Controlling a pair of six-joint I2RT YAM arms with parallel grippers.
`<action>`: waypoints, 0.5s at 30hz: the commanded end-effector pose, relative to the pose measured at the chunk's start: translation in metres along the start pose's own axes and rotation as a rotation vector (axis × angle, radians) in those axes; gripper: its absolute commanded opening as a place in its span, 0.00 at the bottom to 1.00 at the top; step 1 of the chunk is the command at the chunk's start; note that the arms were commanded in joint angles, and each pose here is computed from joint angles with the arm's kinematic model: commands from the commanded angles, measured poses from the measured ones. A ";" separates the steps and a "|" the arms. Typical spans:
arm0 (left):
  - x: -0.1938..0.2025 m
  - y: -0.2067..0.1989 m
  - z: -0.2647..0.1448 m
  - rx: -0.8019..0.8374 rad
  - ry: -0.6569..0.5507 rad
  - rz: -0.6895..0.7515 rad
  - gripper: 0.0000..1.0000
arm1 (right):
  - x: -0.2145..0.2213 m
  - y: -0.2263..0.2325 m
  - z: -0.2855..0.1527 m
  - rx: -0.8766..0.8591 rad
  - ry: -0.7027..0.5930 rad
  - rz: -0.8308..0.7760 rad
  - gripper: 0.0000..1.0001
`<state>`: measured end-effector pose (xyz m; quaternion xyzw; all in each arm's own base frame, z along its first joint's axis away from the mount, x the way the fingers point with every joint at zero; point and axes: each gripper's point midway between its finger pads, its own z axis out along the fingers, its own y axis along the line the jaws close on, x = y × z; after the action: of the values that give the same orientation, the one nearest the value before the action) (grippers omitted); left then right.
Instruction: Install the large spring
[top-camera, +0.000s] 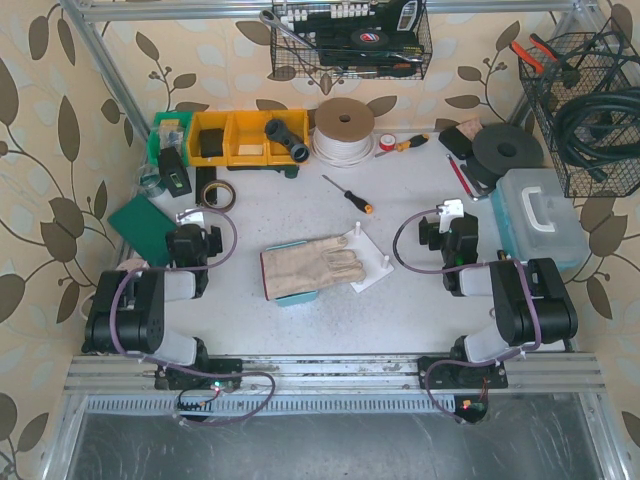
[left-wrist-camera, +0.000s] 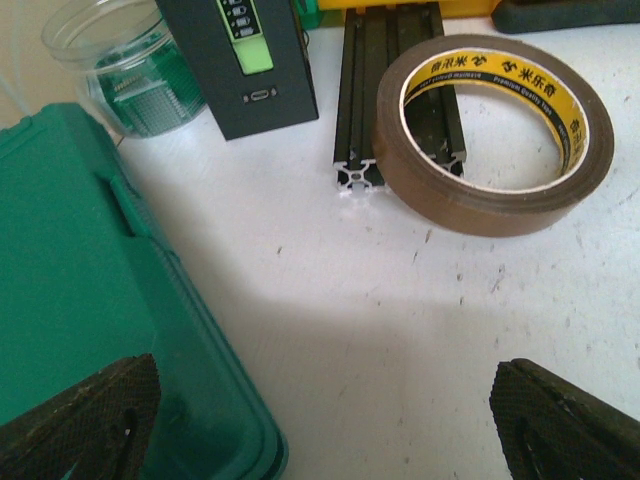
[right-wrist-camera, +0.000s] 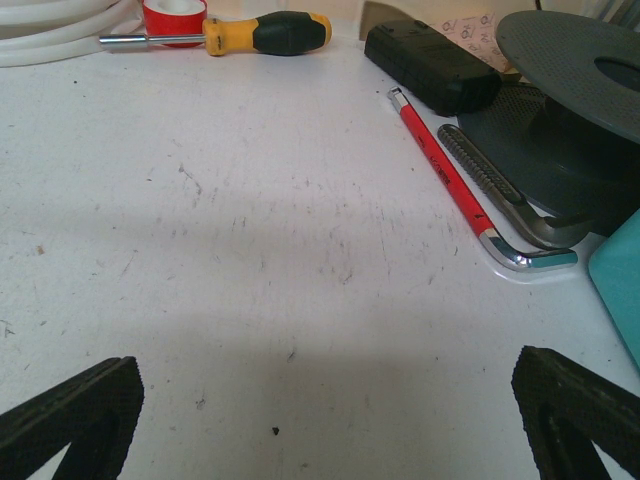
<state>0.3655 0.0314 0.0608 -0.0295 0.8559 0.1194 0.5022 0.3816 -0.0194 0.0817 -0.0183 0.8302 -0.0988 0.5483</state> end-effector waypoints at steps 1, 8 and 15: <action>-0.036 0.019 -0.017 -0.075 -0.007 -0.069 0.92 | -0.016 0.000 0.000 -0.011 -0.043 0.017 1.00; -0.064 0.023 -0.051 -0.047 0.246 -0.110 0.92 | -0.093 0.025 -0.037 -0.030 -0.100 -0.070 1.00; -0.085 0.027 -0.108 0.006 0.385 -0.161 0.92 | -0.168 0.011 -0.141 -0.062 -0.198 0.297 1.00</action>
<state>0.3580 0.0384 0.1893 -0.1154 0.8925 0.1009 0.4241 0.3512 0.0640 0.2774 -0.0578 0.7269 -0.0267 0.6838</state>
